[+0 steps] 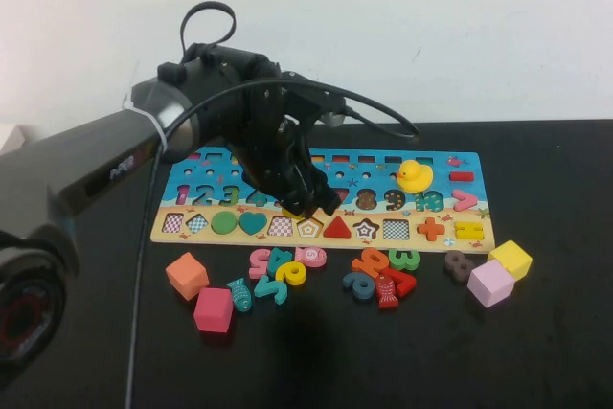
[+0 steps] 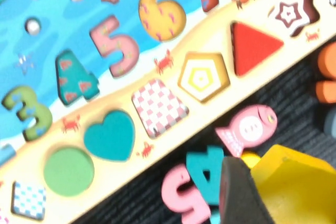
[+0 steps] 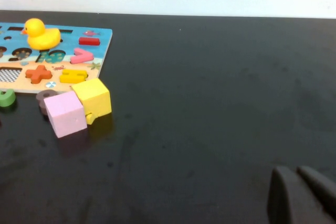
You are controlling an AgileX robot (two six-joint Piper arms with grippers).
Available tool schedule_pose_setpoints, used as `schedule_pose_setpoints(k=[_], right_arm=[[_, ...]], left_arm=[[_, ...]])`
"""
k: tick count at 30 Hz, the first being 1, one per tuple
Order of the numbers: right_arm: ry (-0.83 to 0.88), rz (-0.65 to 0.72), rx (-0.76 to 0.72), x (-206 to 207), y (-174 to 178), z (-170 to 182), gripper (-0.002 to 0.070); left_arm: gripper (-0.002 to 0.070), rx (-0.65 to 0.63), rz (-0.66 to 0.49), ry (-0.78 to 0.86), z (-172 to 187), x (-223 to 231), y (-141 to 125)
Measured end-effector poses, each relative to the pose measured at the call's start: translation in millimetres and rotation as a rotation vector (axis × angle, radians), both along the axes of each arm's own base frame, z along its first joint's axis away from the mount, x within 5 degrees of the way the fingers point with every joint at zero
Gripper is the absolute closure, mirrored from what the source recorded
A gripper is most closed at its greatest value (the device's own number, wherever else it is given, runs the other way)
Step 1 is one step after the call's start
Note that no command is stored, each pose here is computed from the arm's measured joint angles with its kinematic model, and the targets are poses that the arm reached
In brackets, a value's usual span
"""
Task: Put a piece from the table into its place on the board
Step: Place the "Pentagon" into the hole of the Pentagon
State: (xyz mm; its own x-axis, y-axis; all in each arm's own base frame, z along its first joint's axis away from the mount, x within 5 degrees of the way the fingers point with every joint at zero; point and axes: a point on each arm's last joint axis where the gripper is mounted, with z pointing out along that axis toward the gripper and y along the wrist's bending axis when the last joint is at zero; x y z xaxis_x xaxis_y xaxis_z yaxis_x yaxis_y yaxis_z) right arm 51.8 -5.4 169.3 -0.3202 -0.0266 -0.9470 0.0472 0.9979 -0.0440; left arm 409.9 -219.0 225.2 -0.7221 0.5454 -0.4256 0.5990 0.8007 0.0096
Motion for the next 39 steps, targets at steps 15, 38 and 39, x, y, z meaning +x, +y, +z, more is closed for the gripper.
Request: schedule_pose_setpoints(k=[15, 38, 39], right_arm=[[-0.001, -0.003, 0.009, 0.0, 0.0, 0.0, 0.0657], [-0.001, -0.005, 0.013, 0.0, 0.0, 0.0, 0.0657], [-0.001, -0.005, 0.013, 0.0, 0.0, 0.0, 0.0657]], left_arm=[[0.0365, 0.048, 0.001, 0.124, -38.3, 47.2, -25.9], [0.0365, 0.053, 0.089, 0.181, -82.1, 67.2, -24.5], [0.0365, 0.053, 0.089, 0.181, -84.3, 67.7, -24.7]])
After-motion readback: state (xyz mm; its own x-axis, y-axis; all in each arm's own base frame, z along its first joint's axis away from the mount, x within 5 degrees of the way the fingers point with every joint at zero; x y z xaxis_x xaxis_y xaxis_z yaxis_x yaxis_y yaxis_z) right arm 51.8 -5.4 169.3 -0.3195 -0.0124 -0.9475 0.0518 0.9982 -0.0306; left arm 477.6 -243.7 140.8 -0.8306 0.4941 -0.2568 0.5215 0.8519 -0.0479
